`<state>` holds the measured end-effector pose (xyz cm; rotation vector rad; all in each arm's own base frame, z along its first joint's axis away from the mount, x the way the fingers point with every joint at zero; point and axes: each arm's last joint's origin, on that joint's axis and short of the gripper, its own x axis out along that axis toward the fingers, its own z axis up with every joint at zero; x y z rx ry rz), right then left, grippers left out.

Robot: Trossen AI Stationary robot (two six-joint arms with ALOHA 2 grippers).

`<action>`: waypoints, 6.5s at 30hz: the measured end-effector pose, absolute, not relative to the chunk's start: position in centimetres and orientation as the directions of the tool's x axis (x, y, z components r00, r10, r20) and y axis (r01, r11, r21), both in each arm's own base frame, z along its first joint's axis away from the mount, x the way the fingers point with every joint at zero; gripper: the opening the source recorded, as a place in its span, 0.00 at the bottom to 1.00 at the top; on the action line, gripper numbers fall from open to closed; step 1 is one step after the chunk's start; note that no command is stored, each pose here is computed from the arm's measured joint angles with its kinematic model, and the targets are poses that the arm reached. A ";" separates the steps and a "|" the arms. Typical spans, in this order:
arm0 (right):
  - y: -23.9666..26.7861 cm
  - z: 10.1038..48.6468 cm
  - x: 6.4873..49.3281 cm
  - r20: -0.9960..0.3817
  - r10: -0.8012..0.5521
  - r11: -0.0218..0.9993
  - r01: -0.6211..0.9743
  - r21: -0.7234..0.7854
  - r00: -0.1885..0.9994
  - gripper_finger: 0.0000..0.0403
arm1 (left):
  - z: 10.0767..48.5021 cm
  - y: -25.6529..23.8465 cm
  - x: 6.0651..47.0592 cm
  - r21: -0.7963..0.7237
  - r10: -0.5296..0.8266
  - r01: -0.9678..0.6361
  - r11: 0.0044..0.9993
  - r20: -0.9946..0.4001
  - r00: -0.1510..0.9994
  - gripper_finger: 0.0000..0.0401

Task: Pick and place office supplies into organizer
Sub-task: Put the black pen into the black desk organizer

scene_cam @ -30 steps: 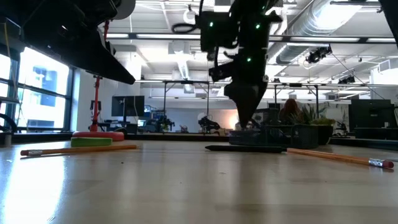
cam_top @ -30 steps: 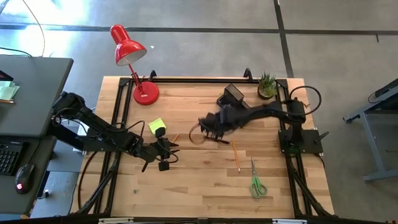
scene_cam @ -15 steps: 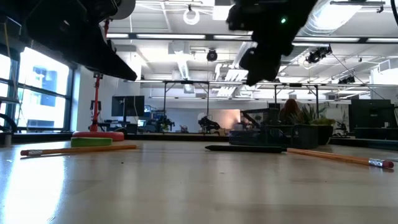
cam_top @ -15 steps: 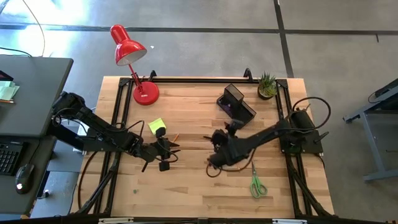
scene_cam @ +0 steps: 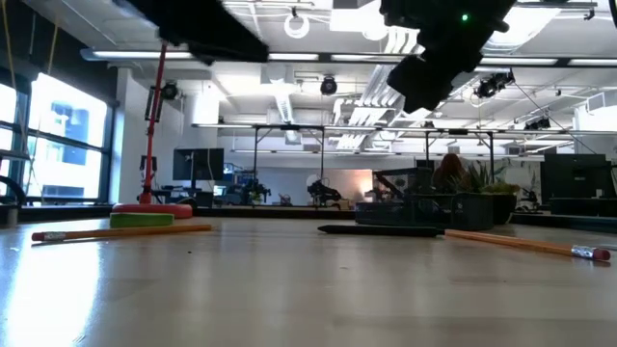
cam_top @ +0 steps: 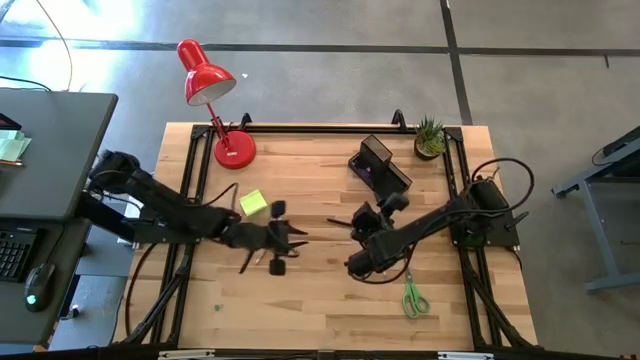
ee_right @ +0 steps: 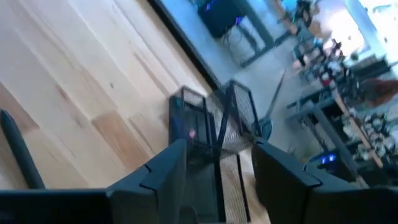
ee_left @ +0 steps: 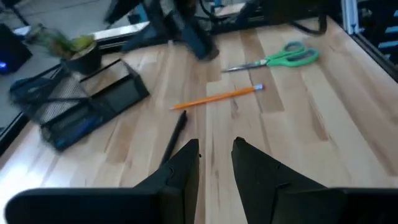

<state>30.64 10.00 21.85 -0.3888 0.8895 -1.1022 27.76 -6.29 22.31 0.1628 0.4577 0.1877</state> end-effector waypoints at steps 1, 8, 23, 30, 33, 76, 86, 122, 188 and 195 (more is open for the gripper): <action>9.9 21.9 30.5 -0.432 -0.888 0.432 0.600 -0.673 0.155 0.46 | 22.5 -6.0 28.6 0.204 0.204 -0.124 0.971 -0.441 0.874 0.21; 10.1 22.1 28.0 -0.435 -0.884 0.436 0.634 -0.639 0.170 0.54 | 22.3 -4.0 33.8 0.236 0.122 0.023 0.971 -0.581 0.805 0.21; 10.5 21.2 23.7 -0.405 -0.809 0.565 0.754 -0.336 0.425 0.55 | 18.4 -2.6 40.9 0.218 0.083 0.218 0.951 -0.862 0.499 0.21; 10.5 20.9 21.6 -0.386 -0.772 0.608 0.764 -0.217 0.505 0.55 | 18.9 -0.8 41.9 0.278 0.132 0.203 0.939 -0.834 0.535 0.21; 10.8 21.0 20.4 -0.372 -0.741 0.642 0.752 -0.149 0.559 0.55 | 18.7 1.0 41.8 0.276 0.148 0.173 0.946 -0.837 0.527 0.21; 9.8 17.4 18.5 -0.270 -0.701 0.698 0.713 -0.070 0.660 0.55 | 12.8 5.3 43.1 0.169 0.114 0.065 0.983 -0.858 0.501 0.21; 9.8 17.4 18.5 -0.266 -0.703 0.701 0.705 -0.106 0.659 0.55 | 12.9 5.3 43.1 0.175 0.124 0.054 0.983 -0.855 0.503 0.02; 9.8 17.3 18.4 -0.273 -0.701 0.709 0.684 -0.171 0.658 0.55 | 14.0 5.3 42.3 0.321 0.152 0.313 0.894 -0.874 0.462 0.02; 12.0 19.3 15.9 -0.047 -0.682 0.731 0.680 -0.046 0.730 0.55 | 13.5 9.8 44.0 -0.099 -0.129 0.084 0.992 -0.814 0.567 0.01; 12.1 19.5 15.4 -0.001 -0.686 0.727 0.685 0.032 0.728 0.55 | 15.2 11.1 43.8 -0.217 -0.263 0.151 0.964 -0.728 0.633 0.03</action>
